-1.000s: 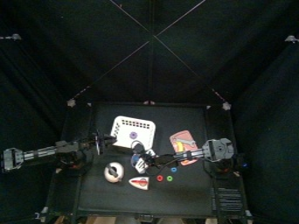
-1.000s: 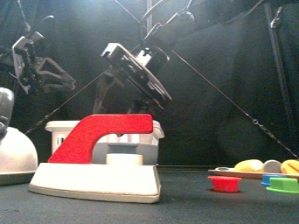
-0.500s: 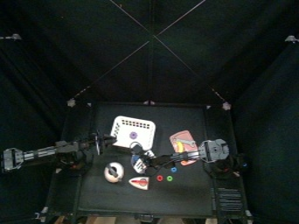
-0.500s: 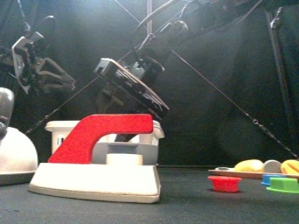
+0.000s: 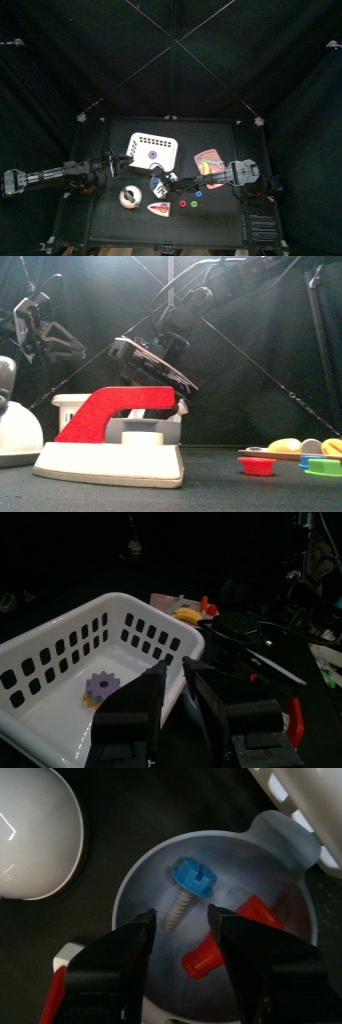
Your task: Grab blue screw
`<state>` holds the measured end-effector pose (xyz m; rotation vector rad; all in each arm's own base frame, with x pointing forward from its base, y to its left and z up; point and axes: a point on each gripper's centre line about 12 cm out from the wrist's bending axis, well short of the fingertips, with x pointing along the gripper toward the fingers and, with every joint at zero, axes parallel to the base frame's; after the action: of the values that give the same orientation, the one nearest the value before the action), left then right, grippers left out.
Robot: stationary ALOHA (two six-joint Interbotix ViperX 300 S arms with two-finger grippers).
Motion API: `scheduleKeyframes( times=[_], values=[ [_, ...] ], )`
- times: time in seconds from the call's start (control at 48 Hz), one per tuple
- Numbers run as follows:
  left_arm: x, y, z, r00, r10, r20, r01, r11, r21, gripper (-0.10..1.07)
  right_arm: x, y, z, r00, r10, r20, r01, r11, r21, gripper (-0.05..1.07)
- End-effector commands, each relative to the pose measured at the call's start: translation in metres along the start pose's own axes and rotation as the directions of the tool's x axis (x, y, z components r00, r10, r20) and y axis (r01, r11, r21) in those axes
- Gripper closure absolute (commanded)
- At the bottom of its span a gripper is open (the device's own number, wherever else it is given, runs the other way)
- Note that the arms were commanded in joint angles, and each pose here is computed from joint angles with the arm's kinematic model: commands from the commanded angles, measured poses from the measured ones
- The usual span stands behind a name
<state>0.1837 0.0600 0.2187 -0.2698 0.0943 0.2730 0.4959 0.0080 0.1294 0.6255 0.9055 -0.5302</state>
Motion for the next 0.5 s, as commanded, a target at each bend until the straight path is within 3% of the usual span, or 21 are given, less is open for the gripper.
scheduleKeyframes(
  times=[0.0,0.479],
  values=[
    [0.001,-0.001,0.004,1.0,-0.003,0.01,0.003,1.0,0.0,0.32,-0.009,0.008,0.012,0.999,0.029,0.029,-0.03,0.999,0.013,0.21],
    [0.001,-0.001,0.004,1.0,-0.004,0.012,0.004,1.0,0.0,0.32,0.004,0.003,0.011,1.0,-0.007,0.01,0.007,1.0,0.015,0.21]
  ],
)
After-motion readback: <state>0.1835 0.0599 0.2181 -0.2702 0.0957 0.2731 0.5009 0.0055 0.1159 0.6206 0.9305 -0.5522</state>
